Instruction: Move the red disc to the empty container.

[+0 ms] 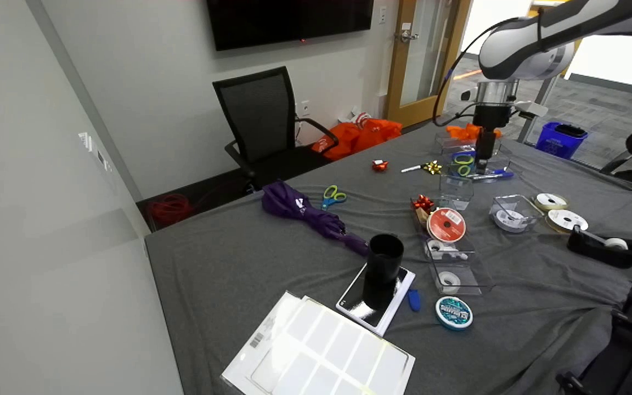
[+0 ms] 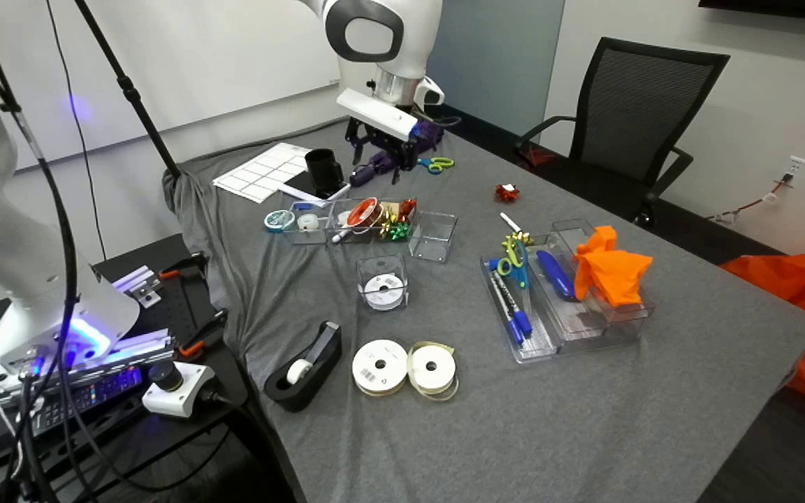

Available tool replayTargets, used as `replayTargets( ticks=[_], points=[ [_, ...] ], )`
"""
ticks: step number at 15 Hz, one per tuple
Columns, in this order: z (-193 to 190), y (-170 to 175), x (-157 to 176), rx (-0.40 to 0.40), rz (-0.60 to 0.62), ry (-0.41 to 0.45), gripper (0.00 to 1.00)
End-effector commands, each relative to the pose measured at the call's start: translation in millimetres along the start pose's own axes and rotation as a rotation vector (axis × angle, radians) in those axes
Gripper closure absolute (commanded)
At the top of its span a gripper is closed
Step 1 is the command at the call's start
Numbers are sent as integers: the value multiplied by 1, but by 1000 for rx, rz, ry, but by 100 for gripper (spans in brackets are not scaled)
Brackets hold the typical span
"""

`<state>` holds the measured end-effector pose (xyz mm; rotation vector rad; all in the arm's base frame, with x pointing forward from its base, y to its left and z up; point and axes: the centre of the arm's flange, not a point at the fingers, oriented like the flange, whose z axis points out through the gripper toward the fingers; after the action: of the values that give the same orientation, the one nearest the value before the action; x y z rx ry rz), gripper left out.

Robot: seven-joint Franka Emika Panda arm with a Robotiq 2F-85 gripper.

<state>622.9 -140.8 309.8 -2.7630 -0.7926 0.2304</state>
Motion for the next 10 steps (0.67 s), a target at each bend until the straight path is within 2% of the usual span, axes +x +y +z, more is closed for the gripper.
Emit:
replayTargets(
  ticks=[1, 5, 10],
  points=[
    [2, 4, 1, 0, 2, 0, 0],
    [6, 9, 5, -2, -9, 9, 0],
    [42, 41, 17, 46, -49, 18, 0]
  ],
)
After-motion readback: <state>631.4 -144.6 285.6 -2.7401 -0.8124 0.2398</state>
